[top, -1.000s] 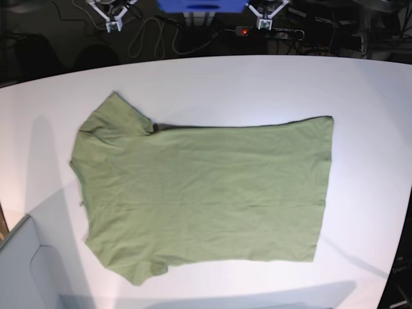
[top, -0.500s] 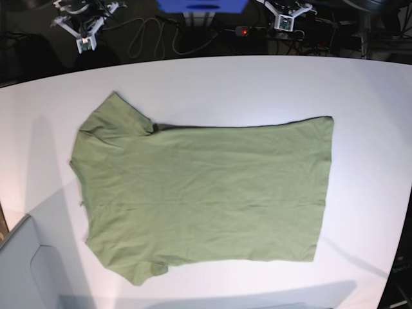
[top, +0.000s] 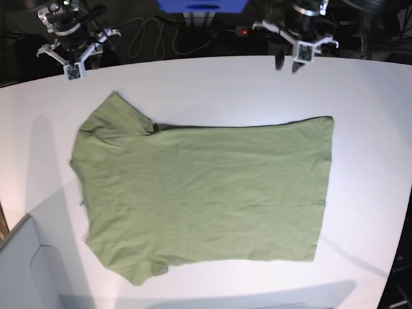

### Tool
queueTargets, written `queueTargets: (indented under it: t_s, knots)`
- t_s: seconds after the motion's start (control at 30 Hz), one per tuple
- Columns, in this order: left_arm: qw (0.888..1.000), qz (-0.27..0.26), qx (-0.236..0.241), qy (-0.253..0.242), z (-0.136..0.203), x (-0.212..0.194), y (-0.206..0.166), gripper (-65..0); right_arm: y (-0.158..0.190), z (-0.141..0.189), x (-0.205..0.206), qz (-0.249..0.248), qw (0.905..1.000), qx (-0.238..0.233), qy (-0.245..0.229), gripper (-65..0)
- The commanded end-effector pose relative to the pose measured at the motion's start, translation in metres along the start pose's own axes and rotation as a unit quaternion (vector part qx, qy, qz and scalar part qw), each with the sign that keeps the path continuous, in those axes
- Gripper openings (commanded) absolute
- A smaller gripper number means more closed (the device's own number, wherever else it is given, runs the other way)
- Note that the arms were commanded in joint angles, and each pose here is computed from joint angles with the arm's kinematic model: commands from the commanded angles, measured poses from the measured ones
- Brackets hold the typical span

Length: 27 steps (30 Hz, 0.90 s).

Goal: Fold the T-shirt properly
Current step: 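Move both grippers down to the shirt's shoulder corners by the collar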

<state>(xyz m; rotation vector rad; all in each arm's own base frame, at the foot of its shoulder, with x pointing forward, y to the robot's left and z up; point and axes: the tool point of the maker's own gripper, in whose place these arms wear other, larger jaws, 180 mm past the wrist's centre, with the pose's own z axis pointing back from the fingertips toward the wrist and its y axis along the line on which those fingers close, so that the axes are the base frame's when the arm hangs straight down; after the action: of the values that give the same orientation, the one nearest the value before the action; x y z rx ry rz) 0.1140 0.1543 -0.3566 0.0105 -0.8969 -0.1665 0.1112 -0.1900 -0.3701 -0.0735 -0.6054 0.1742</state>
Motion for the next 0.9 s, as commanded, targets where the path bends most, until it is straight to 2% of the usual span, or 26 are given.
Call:
queueTargets:
  t_s: [0.0,0.1,0.23,0.43,0.57,0.67,0.87]
  knots:
    - [1.000,-0.001,0.007,-0.016,0.002,0.009,0.005,-36.5,0.004,0.002,0.010,0.009,0.9998,0.008,-0.018,-35.2]
    - [0.998,-0.003,0.024,-0.050,-0.014,0.032,0.016,-32.0,0.007,-0.002,0.023,0.011,0.9992,0.013,-0.035,-29.1]
    - [0.997,0.003,0.055,-0.045,-0.038,0.047,0.041,-31.9,0.010,-0.008,0.040,0.012,0.9981,0.016,-0.057,-28.5]
    - [0.987,0.109,0.097,-0.063,-0.048,0.072,0.098,-31.5,0.010,-0.015,0.046,0.015,0.9989,0.016,-0.041,-28.5]
    - [0.976,0.169,0.128,-0.051,-0.061,0.058,0.136,-31.4,0.009,-0.016,0.049,0.015,0.9988,0.015,-0.043,-28.4]
    - [0.969,0.204,0.138,-0.028,-0.074,0.033,0.150,-31.4,0.008,-0.017,0.052,0.014,0.9987,0.014,-0.047,-28.0]
    - [0.965,0.224,0.137,0.006,-0.097,0.008,0.156,-31.4,0.007,-0.018,0.056,0.014,0.9985,0.012,-0.052,-28.4]
